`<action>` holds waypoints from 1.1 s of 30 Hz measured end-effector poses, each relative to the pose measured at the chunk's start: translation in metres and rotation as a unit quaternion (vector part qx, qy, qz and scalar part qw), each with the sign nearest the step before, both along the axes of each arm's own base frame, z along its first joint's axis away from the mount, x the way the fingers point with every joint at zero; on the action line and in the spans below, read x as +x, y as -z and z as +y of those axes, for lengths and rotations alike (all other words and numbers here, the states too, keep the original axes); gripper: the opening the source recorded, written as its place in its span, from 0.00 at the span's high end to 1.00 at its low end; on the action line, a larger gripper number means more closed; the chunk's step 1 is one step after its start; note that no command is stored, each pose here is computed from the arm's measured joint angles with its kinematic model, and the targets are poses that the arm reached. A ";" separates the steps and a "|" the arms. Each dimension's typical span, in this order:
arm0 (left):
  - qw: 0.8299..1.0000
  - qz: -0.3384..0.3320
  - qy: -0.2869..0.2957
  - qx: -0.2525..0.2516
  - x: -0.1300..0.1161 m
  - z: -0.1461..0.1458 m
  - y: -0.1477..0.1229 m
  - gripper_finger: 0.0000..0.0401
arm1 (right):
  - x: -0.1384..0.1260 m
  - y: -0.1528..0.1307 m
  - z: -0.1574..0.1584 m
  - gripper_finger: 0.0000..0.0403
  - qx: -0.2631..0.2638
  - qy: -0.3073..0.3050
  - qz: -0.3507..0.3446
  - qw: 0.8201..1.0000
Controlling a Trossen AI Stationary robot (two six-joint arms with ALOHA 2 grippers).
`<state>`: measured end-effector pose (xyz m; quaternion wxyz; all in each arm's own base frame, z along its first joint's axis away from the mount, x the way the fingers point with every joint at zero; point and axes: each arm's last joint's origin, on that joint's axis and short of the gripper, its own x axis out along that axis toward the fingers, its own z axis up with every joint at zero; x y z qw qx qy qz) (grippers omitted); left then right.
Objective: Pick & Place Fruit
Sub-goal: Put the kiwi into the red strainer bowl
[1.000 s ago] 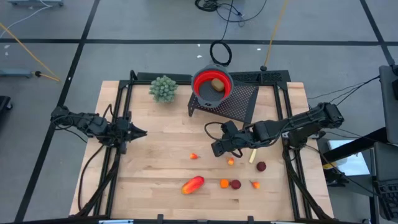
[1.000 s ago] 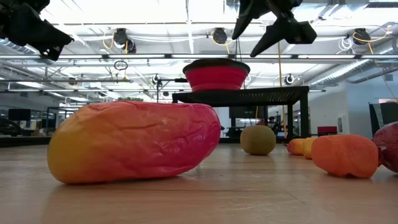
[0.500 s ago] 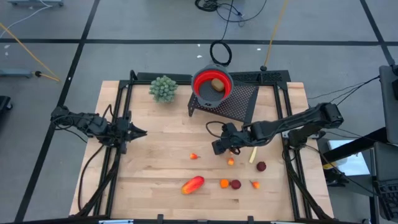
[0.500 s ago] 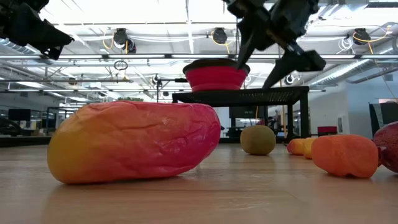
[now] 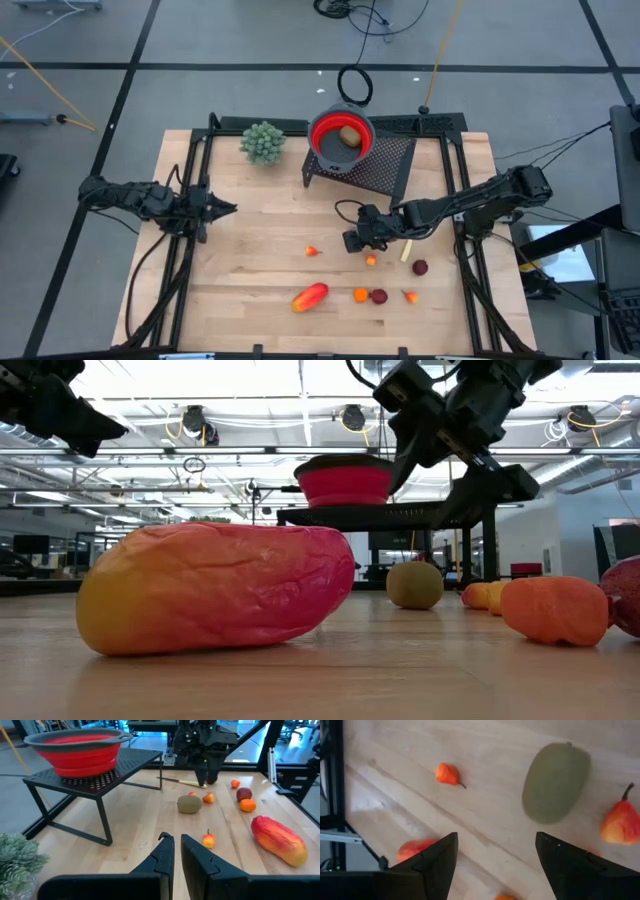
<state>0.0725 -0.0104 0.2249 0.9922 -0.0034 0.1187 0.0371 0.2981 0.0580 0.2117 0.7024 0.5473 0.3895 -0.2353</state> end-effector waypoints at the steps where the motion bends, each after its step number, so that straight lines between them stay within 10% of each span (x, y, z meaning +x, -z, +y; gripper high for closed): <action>1: 1.000 0.000 -0.001 0.000 0.000 0.000 0.000 0.92 | 0.000 0.000 0.000 0.36 0.001 -0.002 0.001 1.000; 33: 1.000 0.000 0.001 0.000 0.000 0.000 0.000 0.92 | 0.002 -0.003 0.012 0.32 -0.032 -0.043 -0.035 0.998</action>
